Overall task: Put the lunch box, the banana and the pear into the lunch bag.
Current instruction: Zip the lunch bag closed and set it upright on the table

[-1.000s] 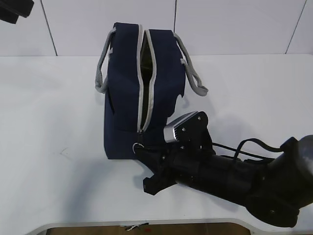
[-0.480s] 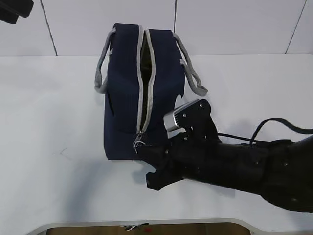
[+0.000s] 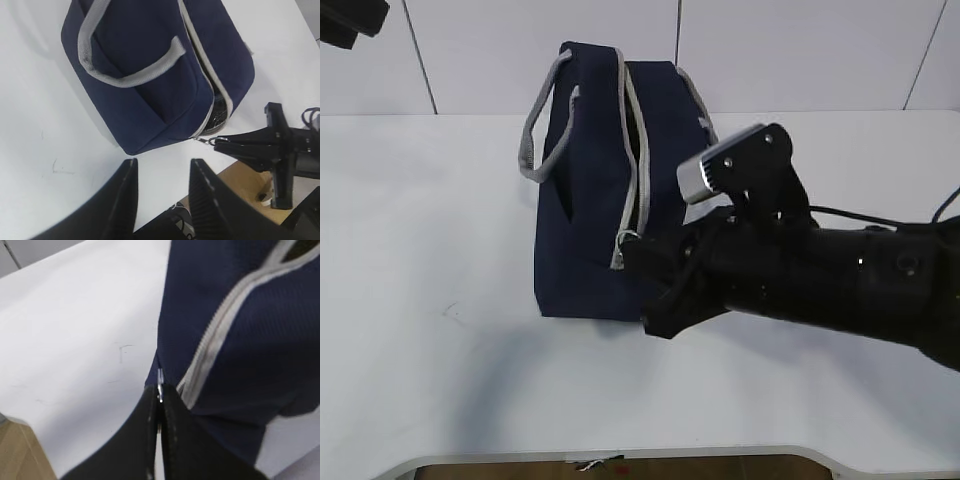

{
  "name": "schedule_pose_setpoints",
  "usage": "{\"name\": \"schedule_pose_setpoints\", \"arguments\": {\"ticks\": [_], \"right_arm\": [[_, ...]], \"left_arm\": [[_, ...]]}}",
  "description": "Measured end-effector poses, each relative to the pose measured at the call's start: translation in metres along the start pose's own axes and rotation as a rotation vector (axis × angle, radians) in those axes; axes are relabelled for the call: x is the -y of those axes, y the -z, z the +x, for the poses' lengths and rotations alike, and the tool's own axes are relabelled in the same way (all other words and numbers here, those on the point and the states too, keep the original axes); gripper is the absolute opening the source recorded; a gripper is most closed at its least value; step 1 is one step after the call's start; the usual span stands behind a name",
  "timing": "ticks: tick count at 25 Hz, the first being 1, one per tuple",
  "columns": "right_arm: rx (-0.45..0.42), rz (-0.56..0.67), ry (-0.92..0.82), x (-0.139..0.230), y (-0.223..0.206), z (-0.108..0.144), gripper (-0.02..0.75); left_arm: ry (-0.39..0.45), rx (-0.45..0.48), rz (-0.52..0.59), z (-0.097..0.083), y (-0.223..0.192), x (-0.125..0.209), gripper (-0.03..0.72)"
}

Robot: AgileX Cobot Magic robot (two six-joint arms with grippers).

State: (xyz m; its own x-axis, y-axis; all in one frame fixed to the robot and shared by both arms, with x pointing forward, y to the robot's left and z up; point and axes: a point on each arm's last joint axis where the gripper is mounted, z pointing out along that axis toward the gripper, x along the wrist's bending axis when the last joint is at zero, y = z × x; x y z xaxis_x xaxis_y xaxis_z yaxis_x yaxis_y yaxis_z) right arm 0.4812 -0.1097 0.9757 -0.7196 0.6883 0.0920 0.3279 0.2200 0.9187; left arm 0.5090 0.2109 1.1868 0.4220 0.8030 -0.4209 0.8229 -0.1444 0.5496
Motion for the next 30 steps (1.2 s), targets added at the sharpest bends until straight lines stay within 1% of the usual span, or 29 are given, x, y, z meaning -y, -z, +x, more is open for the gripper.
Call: {"name": "schedule_pose_setpoints", "arguments": {"ticks": [5, 8, 13, 16, 18, 20, 24, 25, 26, 28, 30], "right_arm": [[0.024, -0.021, 0.048, -0.031, 0.004, -0.001, 0.017], [0.034, -0.040, 0.065, -0.051, 0.002, -0.003, 0.017], [0.062, -0.073, 0.107, -0.084, 0.001, -0.005, 0.017], [0.081, -0.091, 0.133, -0.101, 0.001, -0.007, 0.017], [0.082, -0.108, 0.128, -0.111, 0.002, -0.007, 0.017], [0.078, -0.112, 0.118, -0.115, 0.000, -0.007, 0.017], [0.069, -0.115, 0.063, -0.119, -0.006, -0.008, 0.017], [0.066, -0.116, 0.053, -0.120, -0.007, -0.008, 0.017], [0.065, -0.118, 0.048, -0.121, -0.008, -0.008, 0.017], [0.062, -0.121, 0.046, -0.124, -0.009, -0.008, 0.017], [0.058, -0.123, 0.047, -0.126, -0.009, -0.008, 0.017]], "left_arm": [[0.005, -0.025, 0.030, 0.006, -0.005, 0.005, 0.262], [0.022, -0.038, 0.076, 0.013, -0.015, 0.014, 0.262], [0.011, -0.053, 0.157, 0.024, -0.032, 0.030, 0.262], [-0.023, -0.054, 0.205, 0.030, -0.041, 0.041, 0.262], [-0.060, -0.047, 0.240, 0.033, -0.049, 0.049, 0.262], [-0.114, -0.039, 0.251, 0.034, -0.057, 0.055, 0.262], [-0.209, -0.053, 0.205, 0.034, -0.074, 0.060, 0.264], [-0.219, -0.059, 0.186, 0.034, -0.078, 0.061, 0.269], [-0.230, -0.063, 0.167, 0.032, -0.081, 0.061, 0.282], [-0.256, -0.062, 0.135, 0.029, -0.087, 0.059, 0.336], [-0.277, -0.041, 0.096, 0.023, -0.094, 0.056, 0.386]]}}
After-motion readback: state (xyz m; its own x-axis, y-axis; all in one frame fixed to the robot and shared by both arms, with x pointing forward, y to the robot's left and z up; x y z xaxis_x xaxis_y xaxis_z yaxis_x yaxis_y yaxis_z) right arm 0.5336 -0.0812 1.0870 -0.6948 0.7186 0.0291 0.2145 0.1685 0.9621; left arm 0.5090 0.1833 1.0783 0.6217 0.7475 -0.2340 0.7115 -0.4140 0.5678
